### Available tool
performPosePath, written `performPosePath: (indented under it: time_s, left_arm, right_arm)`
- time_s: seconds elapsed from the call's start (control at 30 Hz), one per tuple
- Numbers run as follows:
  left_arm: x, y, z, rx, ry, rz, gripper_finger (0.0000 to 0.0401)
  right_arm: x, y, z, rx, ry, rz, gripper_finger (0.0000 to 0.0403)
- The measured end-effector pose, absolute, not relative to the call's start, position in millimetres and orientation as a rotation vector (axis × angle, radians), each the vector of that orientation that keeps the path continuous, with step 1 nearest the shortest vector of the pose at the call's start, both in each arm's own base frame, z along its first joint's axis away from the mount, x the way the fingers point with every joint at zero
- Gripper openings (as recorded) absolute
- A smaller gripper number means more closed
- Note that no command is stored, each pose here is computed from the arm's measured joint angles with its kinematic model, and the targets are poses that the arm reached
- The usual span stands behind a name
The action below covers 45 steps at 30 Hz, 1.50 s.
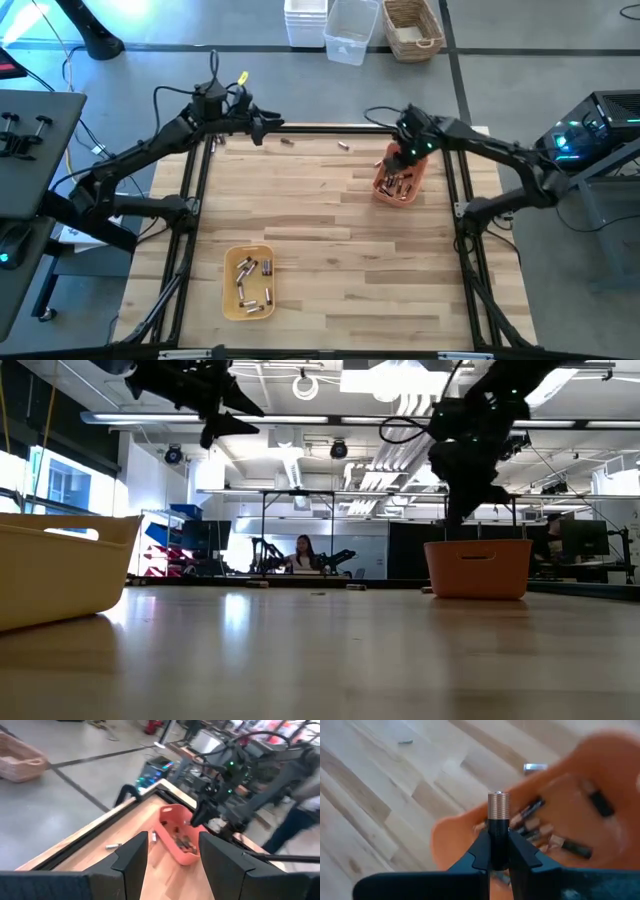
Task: Sort batteries
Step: Put the black battery into the orange bin, then put the silver battery into the yellow bin
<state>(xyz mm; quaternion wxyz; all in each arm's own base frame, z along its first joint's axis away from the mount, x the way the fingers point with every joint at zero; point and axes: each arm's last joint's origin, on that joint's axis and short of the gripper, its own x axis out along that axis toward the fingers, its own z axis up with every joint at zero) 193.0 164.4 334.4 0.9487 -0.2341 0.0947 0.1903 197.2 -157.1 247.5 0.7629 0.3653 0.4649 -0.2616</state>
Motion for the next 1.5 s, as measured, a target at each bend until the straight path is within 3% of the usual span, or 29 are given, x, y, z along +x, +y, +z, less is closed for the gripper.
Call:
performPosePath:
  time_s: [0.23,0.47,0.6,0.8,0.97,1.33,1.5]
  left_arm:
    - [233.9,180.2,318.1,-0.494,0.234,0.248,0.017]
    - [295.9,199.7,312.3,-0.388,0.381,0.2,0.017]
    - [330.5,215.3,301.1,-0.288,0.477,0.2,0.017]
    - [373.5,245.5,268.1,-0.196,0.654,0.228,0.017]
    - [401.6,269.7,228.0,0.022,0.819,0.26,0.017]
    - [440.4,295.0,165.3,0.255,1.034,0.052,0.017]
    - [442.9,301.4,155.2,0.205,0.974,-0.046,0.017]
  right_arm:
    - [182.7,-135.8,229.3,0.839,1.058,-0.679,0.0028]
    - [178.9,-134.7,221.6,0.749,1.114,-0.648,0.0172]
    - [181.2,-138.9,241.0,0.669,1.07,-0.609,0.0224]
    - [174.3,-144.6,287.1,0.593,0.91,-0.624,0.0234]
    - [168.4,-146.8,312.1,0.558,0.825,-0.639,0.0235]
    - [170.6,-144.7,316.2,0.597,0.802,-0.599,0.0236]
    - [170.8,-144.4,316.2,0.614,0.798,-0.595,0.0236]
